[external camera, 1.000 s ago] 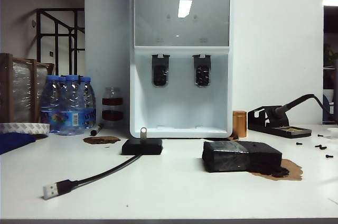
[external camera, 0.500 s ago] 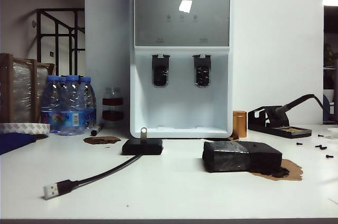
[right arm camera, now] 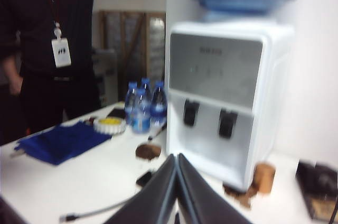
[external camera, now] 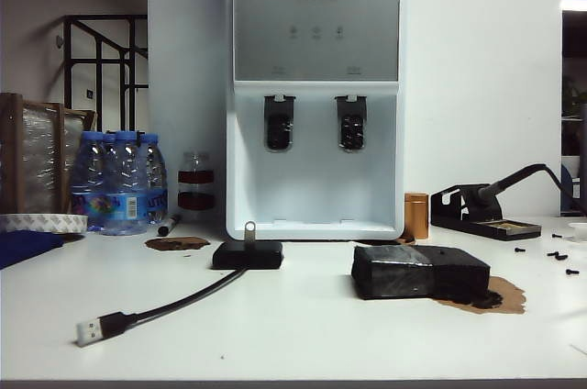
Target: Take the USB flash drive out of the black sponge and insert it into the slot on top of the black USB adpator box.
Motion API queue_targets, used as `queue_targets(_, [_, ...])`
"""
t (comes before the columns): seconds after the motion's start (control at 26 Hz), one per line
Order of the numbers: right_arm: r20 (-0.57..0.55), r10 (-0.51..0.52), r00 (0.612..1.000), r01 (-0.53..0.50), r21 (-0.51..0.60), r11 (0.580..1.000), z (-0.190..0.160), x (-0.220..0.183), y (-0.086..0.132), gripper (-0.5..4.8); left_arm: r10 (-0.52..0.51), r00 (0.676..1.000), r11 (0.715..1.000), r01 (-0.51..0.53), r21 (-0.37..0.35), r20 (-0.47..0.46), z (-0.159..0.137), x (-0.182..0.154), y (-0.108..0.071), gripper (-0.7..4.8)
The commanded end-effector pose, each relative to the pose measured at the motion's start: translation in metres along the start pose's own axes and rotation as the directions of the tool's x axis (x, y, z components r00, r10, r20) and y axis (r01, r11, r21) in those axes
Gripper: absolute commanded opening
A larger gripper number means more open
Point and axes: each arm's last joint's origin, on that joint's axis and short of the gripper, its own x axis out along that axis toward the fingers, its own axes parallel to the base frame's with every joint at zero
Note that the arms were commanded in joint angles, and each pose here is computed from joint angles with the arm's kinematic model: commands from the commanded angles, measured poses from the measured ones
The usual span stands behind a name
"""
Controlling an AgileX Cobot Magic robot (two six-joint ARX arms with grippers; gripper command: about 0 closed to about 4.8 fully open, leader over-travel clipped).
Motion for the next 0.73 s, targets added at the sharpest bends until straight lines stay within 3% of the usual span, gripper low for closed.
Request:
queue_targets(0.04, [0.078, -0.002, 0.997, 0.004, -0.029, 1.000, 0.008, -0.001, 0.000, -0.01, 0.041, 0.995, 0.991, -0.030, 0.127, -0.087, -0.046, -0.001, 0.004, -0.04])
queue_targets(0.27, [0.031, 0.026, 0.999, -0.027, 0.022, 0.999, 0.003, 0.000, 0.001, -0.01, 0.123, 0.980, 0.969, -0.085, 0.232, -0.156, -0.086, 0.001, 0.012, -0.04])
queue_targets(0.46, [0.024, 0.024, 0.999, -0.025, 0.029, 0.999, 0.001, 0.002, 0.000, -0.01, 0.198, 0.973, 0.945, -0.156, 0.288, -0.121, -0.098, 0.009, 0.028, -0.04])
queue_targets(0.73, [-0.023, -0.066, 0.998, 0.068, 0.124, 0.990, -0.013, 0.015, -0.005, -0.02, 0.180, 0.979, 0.953, -0.149, 0.264, -0.096, -0.121, 0.013, 0.054, -0.04])
